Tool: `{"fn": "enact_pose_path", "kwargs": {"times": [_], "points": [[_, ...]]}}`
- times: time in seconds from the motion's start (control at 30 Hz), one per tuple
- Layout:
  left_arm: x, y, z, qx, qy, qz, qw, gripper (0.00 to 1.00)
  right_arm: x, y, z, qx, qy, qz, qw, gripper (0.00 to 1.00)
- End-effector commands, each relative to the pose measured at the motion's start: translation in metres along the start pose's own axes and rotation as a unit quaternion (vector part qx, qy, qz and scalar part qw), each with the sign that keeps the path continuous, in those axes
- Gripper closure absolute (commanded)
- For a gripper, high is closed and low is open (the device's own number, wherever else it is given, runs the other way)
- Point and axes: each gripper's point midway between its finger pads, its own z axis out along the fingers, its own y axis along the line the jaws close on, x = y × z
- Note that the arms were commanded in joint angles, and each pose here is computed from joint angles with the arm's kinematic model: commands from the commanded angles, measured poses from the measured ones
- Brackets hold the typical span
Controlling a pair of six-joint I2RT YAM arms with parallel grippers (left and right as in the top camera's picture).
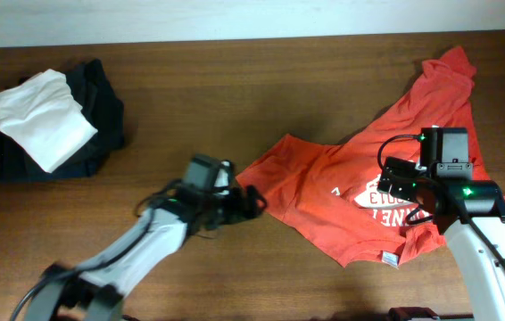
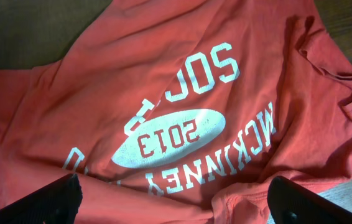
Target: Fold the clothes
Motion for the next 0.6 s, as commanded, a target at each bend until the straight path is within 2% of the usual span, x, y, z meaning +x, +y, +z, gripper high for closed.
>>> {"fn": "enact_pose_path", "kwargs": {"times": [0.0, 0.07, 0.13, 0.17, 0.2, 0.27, 0.3, 0.47, 0.5, 0.57], "points": [[0.022, -0.029, 0.039, 0.032, 0.036, 0.009, 0.999, 0.01, -0.006, -0.005, -0.006, 0.008, -0.011, 0.004, 1.0, 0.01], [0.03, -0.038, 0.056, 0.043, 0.042, 0.026, 0.998, 0.01, -0.005, -0.005, -0.006, 0.008, -0.01, 0.004, 1.0, 0.01], [0.036, -0.046, 0.075, 0.056, 0.043, 0.01, 0.997, 0.04, -0.004, -0.005, -0.006, 0.009, -0.006, 0.003, 1.0, 0.01], [0.035, -0.046, 0.085, 0.058, 0.034, 0.008, 0.998, 0.24, -0.003, -0.006, -0.006, 0.01, -0.004, 0.003, 1.0, 0.02], [0.033, -0.046, 0.091, 0.06, 0.029, 0.006, 0.998, 0.5, -0.002, -0.006, -0.006, 0.01, -0.003, 0.002, 1.0, 0.02], [0.026, -0.048, 0.096, 0.072, 0.016, 0.011, 0.997, 0.87, -0.002, -0.006, -0.006, 0.01, -0.002, 0.002, 1.0, 0.01], [0.018, -0.044, 0.096, 0.066, 0.002, 0.008, 0.998, 0.99, -0.002, -0.006, -0.006, 0.01, -0.002, 0.002, 1.0, 0.01], [-0.054, -0.013, 0.062, 0.027, -0.068, 0.082, 0.994, 0.99, -0.002, -0.008, -0.006, 0.016, -0.002, 0.002, 1.0, 0.01], [-0.08, 0.0, 0.043, 0.001, -0.094, 0.087, 0.992, 0.99, -0.001, -0.008, -0.006, 0.016, -0.002, 0.002, 1.0, 0.02], [-0.165, 0.034, -0.02, -0.073, -0.192, 0.083, 0.975, 0.99, -0.001, -0.008, -0.006, 0.016, -0.002, 0.002, 1.0, 0.01]]}}
